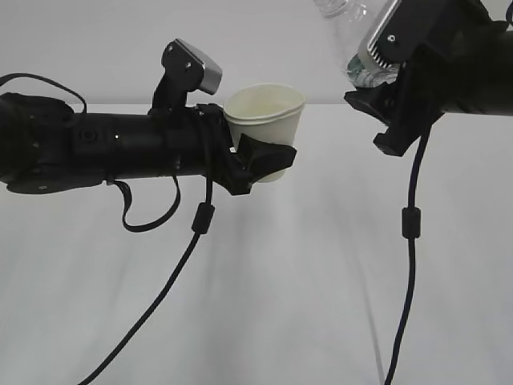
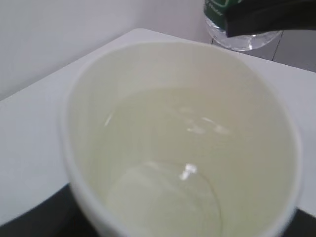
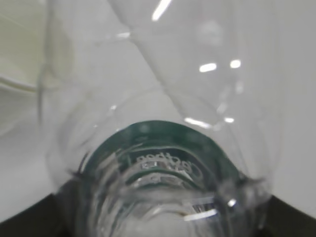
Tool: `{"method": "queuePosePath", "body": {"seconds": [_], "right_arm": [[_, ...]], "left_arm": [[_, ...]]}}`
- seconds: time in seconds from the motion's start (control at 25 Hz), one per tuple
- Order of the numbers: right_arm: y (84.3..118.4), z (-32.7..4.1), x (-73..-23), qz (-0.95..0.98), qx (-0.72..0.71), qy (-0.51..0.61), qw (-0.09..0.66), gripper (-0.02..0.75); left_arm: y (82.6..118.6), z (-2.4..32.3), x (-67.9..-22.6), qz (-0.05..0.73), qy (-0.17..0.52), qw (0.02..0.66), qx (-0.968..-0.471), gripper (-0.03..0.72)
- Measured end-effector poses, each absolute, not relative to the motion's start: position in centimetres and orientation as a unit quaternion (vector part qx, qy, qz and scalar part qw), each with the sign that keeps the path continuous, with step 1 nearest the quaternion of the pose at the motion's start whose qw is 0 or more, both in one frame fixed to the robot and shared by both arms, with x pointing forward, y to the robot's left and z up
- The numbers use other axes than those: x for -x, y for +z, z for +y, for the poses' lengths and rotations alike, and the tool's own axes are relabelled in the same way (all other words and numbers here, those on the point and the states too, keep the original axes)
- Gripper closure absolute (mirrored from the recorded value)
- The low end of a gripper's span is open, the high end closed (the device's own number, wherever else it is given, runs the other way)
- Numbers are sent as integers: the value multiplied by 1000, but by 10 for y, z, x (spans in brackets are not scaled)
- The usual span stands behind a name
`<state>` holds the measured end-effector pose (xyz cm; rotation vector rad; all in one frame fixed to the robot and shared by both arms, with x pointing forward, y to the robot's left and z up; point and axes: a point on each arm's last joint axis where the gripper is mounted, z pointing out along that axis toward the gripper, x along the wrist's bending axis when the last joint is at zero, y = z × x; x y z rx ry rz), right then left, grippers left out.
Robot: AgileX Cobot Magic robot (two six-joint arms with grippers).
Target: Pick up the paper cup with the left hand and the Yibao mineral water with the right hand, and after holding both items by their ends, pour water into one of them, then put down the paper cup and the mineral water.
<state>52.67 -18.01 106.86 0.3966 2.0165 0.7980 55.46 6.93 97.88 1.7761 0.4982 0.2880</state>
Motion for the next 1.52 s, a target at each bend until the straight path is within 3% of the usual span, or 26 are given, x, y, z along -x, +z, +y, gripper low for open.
{"method": "queuePosePath", "body": {"seconds": [1.16, 1.52], "right_arm": [[1058, -183, -535, 807, -232, 347, 417, 286], [1059, -201, -542, 788, -276, 363, 414, 286]], "left_arm": [[979, 90, -569, 243, 144, 592, -755, 233], [979, 90, -569, 244, 145, 591, -755, 233]]}}
